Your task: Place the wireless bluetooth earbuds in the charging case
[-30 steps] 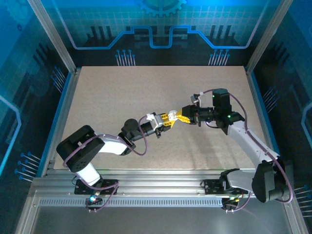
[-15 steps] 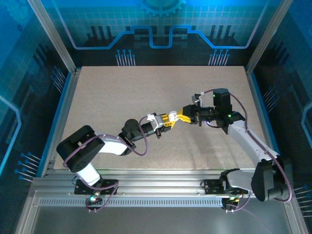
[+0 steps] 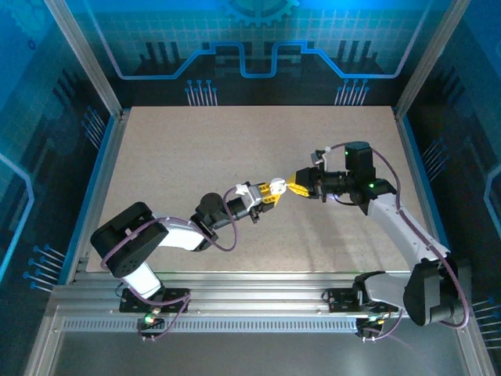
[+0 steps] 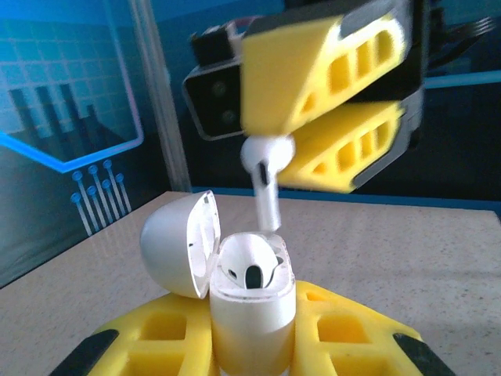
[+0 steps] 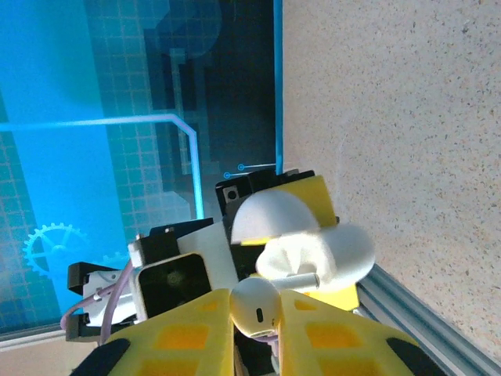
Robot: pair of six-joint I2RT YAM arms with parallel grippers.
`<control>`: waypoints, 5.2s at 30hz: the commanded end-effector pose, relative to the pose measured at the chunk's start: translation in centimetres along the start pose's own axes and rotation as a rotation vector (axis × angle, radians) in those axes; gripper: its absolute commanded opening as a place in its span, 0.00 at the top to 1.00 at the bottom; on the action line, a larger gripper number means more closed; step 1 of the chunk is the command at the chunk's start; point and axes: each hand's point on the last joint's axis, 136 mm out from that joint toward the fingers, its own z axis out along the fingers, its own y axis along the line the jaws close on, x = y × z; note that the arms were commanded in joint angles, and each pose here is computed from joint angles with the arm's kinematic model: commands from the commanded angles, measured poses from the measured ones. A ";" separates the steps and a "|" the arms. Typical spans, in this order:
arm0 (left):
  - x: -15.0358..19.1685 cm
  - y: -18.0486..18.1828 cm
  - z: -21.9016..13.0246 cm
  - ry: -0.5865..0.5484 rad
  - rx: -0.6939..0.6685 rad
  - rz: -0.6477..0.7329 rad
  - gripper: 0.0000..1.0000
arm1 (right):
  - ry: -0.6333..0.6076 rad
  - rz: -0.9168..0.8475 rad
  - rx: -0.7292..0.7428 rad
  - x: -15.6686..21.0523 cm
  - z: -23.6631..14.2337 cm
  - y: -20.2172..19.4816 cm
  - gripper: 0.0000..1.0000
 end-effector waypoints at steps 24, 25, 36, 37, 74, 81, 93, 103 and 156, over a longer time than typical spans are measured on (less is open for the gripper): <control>1.4 2.3 -3.6 0.092 -0.190 0.042 0.89 | -0.009 0.240 0.639 -2.8 0.9 -16.6 0.83; 1.5 2.4 -3.7 0.095 -0.196 0.043 0.89 | -0.002 0.243 0.655 -2.9 1.0 -17.0 0.83; 1.8 2.5 -3.9 0.104 -0.208 0.043 0.89 | 0.073 0.278 0.759 -3.4 2.8 -20.5 0.83; 1.9 2.5 -4.0 0.107 -0.209 0.044 0.89 | 0.076 0.284 0.762 -3.5 2.9 -20.8 0.83; 1.0 2.5 -6.3 0.205 -0.228 0.055 0.89 | 0.537 -0.415 1.203 -3.5 0.7 -19.4 0.63; 1.0 2.6 -7.0 0.233 -0.237 0.055 0.89 | 0.578 -0.470 1.182 -4.0 3.0 -20.2 0.56; 0.9 2.6 -7.3 0.247 -0.244 0.057 0.89 | 0.619 -0.471 1.182 -4.1 4.7 -22.1 0.62; 1.0 2.7 -7.2 0.252 -0.242 0.058 0.89 | 0.648 -0.468 1.214 -3.7 4.7 -23.4 0.68; -0.6 1.3 -1.4 0.099 -0.092 0.009 0.89 | -0.164 -0.637 0.385 -3.2 4.1 2.2 0.87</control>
